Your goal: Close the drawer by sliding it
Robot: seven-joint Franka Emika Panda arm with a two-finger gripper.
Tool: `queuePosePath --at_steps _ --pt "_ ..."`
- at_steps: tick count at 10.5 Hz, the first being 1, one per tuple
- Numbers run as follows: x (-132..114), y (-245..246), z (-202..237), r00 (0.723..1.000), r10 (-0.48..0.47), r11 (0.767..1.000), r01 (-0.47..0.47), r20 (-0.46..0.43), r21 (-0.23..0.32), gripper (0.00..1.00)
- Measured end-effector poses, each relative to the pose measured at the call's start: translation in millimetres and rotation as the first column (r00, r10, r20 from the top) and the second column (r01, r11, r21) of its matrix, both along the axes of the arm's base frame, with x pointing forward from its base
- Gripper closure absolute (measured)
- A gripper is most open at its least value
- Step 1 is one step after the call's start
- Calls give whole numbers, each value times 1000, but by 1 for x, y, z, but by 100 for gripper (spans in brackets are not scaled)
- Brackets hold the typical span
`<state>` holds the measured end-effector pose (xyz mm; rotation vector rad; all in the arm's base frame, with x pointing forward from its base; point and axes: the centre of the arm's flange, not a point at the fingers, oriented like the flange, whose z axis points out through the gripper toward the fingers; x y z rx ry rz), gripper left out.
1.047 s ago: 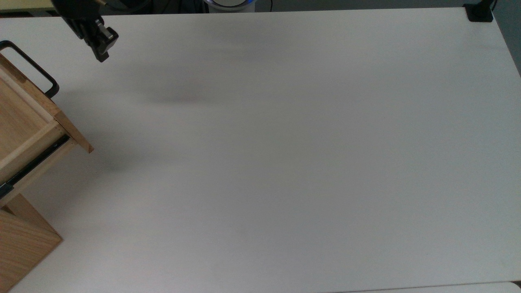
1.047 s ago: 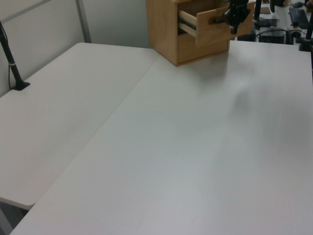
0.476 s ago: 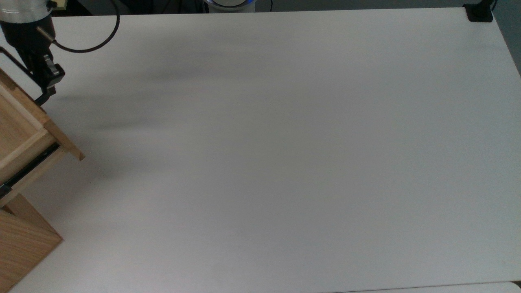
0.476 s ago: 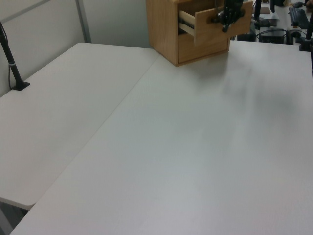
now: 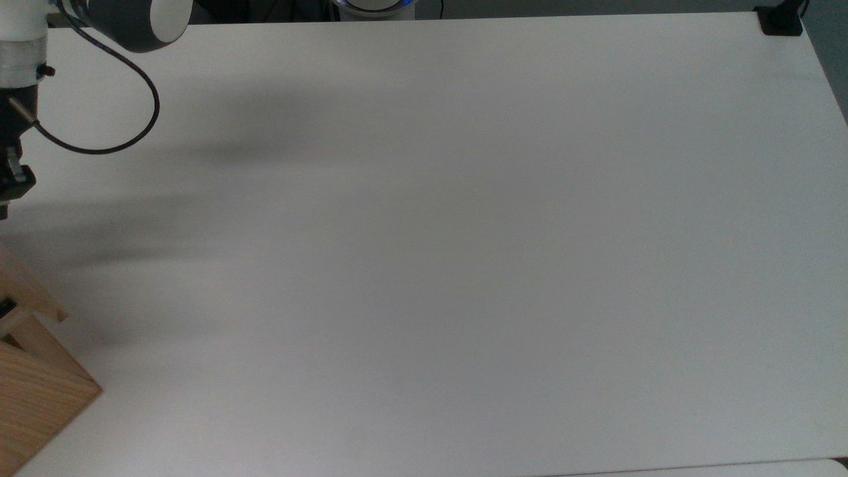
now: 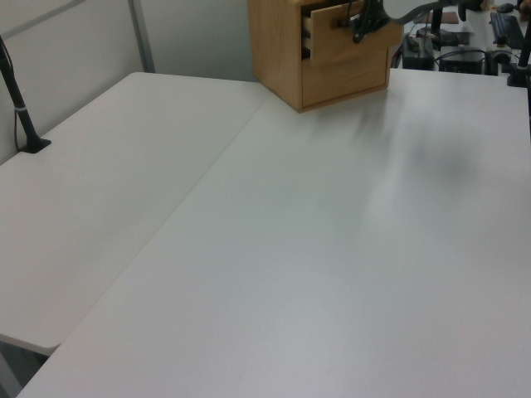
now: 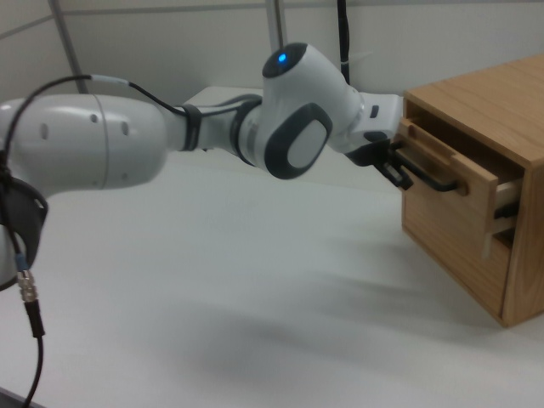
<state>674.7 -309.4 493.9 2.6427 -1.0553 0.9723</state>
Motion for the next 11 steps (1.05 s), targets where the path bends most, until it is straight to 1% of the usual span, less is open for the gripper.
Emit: queuePosePath --at_steps 2,4,5,7,9,11 --pt "11 -10 -5 997 -16 999 18 70 -31 97" --pt "17 -19 -9 986 -32 997 42 163 -59 96" --pt "18 -24 -14 981 -36 996 51 191 -76 96" --pt "19 -27 -19 975 -30 994 53 222 -98 96" --pt "19 -28 -19 974 -30 993 54 226 -101 96" --pt "19 -28 -18 974 -31 993 55 226 -102 93"
